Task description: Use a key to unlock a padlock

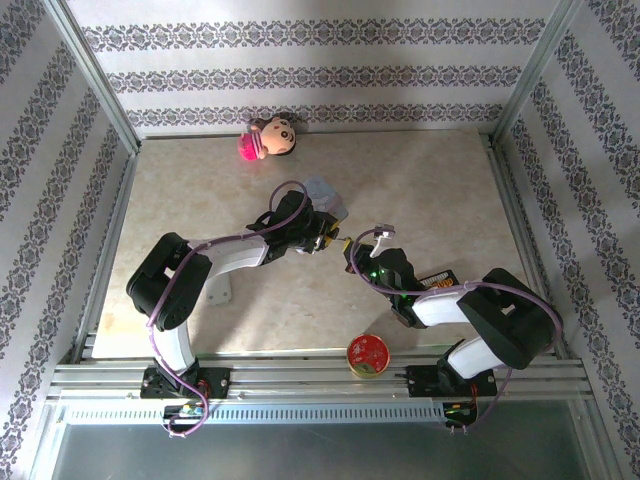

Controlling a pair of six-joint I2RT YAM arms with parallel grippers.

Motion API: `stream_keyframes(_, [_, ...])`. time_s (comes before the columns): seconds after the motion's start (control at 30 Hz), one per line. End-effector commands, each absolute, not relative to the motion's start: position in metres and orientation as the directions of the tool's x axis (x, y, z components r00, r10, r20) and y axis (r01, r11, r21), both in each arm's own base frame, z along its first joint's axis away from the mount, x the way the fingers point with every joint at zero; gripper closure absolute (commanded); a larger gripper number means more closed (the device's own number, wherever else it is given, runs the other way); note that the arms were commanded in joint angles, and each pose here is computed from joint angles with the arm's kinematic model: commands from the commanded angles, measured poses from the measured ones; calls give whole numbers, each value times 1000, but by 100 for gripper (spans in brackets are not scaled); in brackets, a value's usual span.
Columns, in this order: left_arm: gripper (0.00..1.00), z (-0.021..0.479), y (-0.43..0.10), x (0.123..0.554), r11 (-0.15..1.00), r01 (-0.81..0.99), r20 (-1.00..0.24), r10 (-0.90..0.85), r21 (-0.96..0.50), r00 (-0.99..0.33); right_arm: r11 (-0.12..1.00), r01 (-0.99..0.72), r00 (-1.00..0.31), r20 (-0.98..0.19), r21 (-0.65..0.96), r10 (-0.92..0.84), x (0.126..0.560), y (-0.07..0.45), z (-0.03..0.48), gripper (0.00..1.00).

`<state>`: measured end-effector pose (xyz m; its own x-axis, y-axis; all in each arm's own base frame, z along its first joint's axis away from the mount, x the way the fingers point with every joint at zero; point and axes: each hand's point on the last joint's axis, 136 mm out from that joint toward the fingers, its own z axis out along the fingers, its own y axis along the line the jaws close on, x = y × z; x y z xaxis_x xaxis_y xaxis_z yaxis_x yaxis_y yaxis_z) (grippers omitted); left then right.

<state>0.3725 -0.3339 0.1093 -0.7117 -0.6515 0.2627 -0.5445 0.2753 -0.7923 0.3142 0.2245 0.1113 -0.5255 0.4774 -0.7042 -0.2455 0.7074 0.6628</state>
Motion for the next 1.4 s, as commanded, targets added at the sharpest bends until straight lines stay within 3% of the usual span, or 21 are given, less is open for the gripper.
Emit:
stream_keyframes(0.0, [96, 80, -345, 342, 264, -681, 431, -608, -683, -667, 695, -291, -473, -731, 657, 492, 319, 230, 132, 100])
stream_keyframes(1.37, [96, 79, -347, 341, 253, -682, 445, -596, -686, -668, 702, -297, -448, -744, 648, 497, 329, 234, 143, 100])
